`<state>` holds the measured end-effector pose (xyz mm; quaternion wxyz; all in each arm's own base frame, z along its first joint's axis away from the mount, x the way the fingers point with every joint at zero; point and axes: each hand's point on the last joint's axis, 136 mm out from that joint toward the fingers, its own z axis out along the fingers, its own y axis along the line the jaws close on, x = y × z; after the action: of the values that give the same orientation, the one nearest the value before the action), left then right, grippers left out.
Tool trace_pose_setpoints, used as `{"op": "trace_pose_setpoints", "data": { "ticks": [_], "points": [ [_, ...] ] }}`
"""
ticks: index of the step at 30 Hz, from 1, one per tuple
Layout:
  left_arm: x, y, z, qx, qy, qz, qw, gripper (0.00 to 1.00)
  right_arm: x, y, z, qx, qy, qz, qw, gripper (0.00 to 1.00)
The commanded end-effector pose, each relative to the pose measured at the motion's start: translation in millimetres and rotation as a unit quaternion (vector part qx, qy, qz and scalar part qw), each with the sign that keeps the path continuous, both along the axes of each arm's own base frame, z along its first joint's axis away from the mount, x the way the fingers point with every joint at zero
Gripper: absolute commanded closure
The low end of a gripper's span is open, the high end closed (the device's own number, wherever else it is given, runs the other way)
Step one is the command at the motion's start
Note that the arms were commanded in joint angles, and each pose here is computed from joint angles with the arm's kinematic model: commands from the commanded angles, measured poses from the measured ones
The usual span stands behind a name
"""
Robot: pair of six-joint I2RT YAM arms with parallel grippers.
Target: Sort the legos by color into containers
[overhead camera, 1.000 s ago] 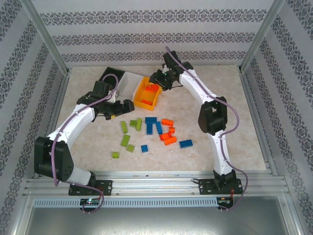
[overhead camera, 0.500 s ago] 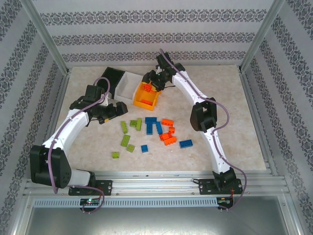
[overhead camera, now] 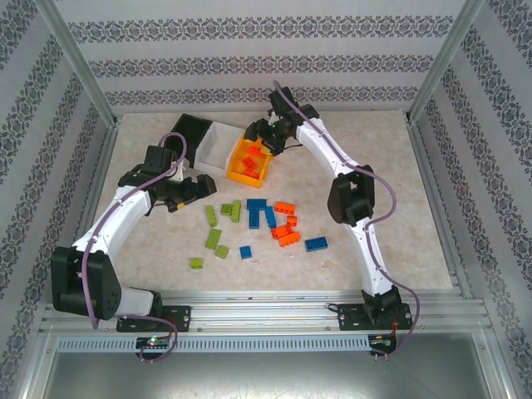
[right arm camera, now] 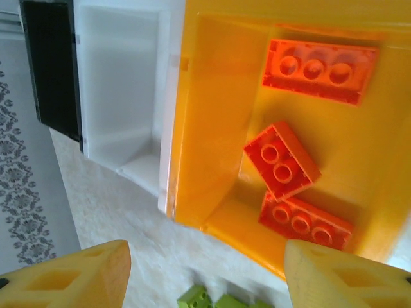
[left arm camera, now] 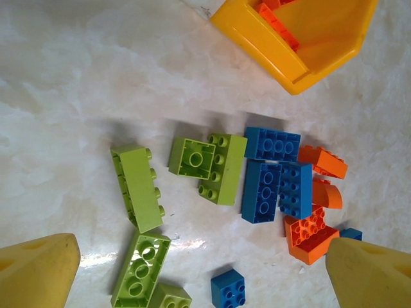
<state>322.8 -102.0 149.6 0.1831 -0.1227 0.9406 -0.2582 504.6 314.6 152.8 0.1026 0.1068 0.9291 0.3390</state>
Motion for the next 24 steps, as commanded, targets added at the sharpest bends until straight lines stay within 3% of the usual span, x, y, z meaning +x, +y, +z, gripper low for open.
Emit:
{"op": "trace_pose_setpoints", "data": {
  "ticks": [1, 10, 16, 20, 24],
  "points": [
    [-8.4, 6.1, -8.3, 0.016, 0.024, 0.012, 1.0, 0.03, -19.6, -23.9, 55.1, -0.033, -0.063, 0.015, 0.997, 0.36],
    [4.2, -17.3, -50.8, 0.038, 0.092, -0.001, 0.995, 0.08, -105.9, -99.3, 44.9, -0.104, -0.045, 0.003, 0.994, 0.38],
    [13.3, -17.0, -81.1, 0.066, 0.138, 0.007, 0.988, 0.2, -161.0, -130.3, 16.1, -0.118, -0.008, -0.01, 0.993, 0.39],
    [14.7, -14.0, -89.5, 0.083, 0.159, 0.007, 0.984, 0.29, -176.1, -141.1, 8.5, -0.118, 0.0, -0.019, 0.993, 0.39],
    [10.1, -16.3, -98.1, 0.088, 0.174, 0.004, 0.981, 0.33, -177.0, -146.0, 3.6, -0.115, 0.006, -0.022, 0.993, 0.39]
  ]
}}
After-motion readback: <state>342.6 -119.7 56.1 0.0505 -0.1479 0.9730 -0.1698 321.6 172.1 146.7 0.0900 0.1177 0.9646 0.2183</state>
